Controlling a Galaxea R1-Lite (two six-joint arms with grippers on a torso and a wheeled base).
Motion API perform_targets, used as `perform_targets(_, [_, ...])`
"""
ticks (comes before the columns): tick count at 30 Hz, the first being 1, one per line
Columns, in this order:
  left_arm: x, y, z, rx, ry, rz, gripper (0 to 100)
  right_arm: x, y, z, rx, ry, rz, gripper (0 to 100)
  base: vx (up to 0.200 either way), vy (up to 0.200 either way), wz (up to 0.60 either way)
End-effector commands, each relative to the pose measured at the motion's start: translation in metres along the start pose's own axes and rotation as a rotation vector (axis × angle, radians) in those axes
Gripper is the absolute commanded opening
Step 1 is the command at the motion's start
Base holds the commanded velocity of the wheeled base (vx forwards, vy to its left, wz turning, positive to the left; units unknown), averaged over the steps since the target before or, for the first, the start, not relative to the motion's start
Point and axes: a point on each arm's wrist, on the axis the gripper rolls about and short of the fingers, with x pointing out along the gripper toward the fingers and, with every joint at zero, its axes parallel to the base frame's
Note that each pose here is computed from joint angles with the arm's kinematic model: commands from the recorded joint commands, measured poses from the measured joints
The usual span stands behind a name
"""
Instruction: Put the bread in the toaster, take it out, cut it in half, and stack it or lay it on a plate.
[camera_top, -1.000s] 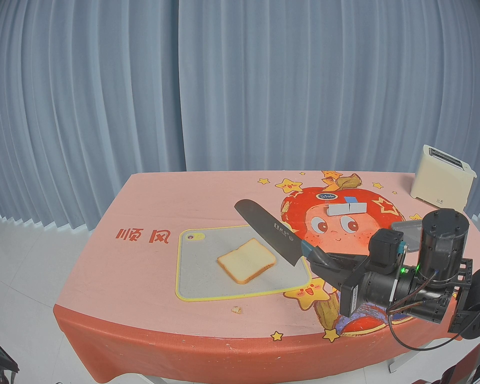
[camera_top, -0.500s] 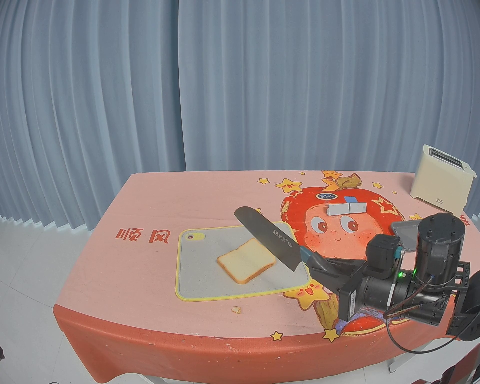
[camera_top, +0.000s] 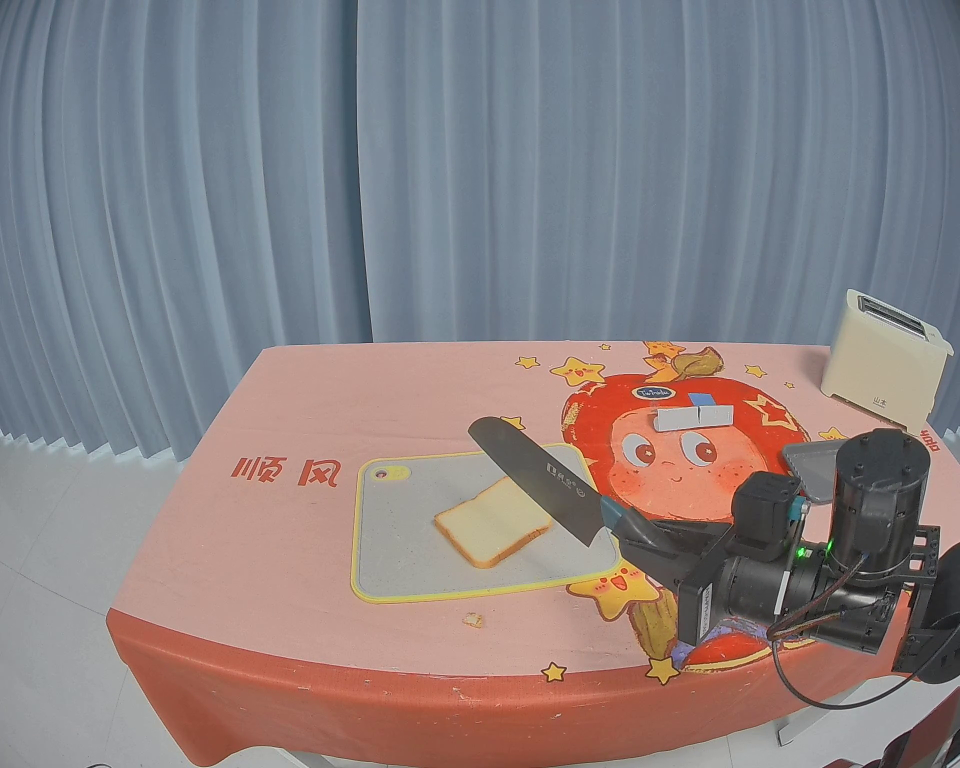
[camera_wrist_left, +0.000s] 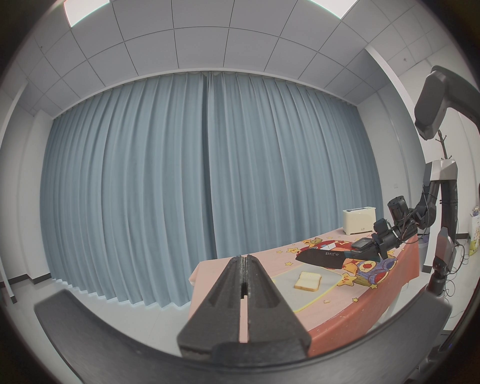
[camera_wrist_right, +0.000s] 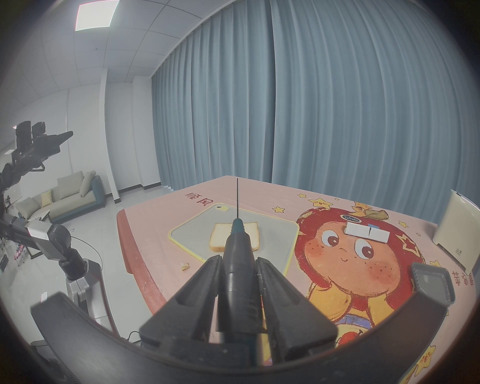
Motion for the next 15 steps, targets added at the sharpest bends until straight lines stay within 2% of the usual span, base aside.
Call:
perform_targets(1, [0.016,0.004,0.013,-0.006,0.023,-0.013,0,0.000,0.000,-0.002,-0.004,0.007,-0.001,0,0.000,0.000,0.00])
perform_targets(5, [0.027,0.007,0.021,-0.009,0.038,-0.018,0,0.000,0.002,-0.003,-0.010,0.012,0.007,0,0.000,0.000,0.00])
perform_targets(10, [0.042,0.009,0.021,-0.022,0.080,-0.065,0,0.001,0.003,-0.004,-0.009,0.016,0.008,0,0.000,0.000,0.00])
perform_targets(15, [0.051,0.011,0.024,-0.022,0.096,-0.068,0,0.001,0.003,-0.004,-0.011,0.018,0.008,0,0.000,0.000,0.00])
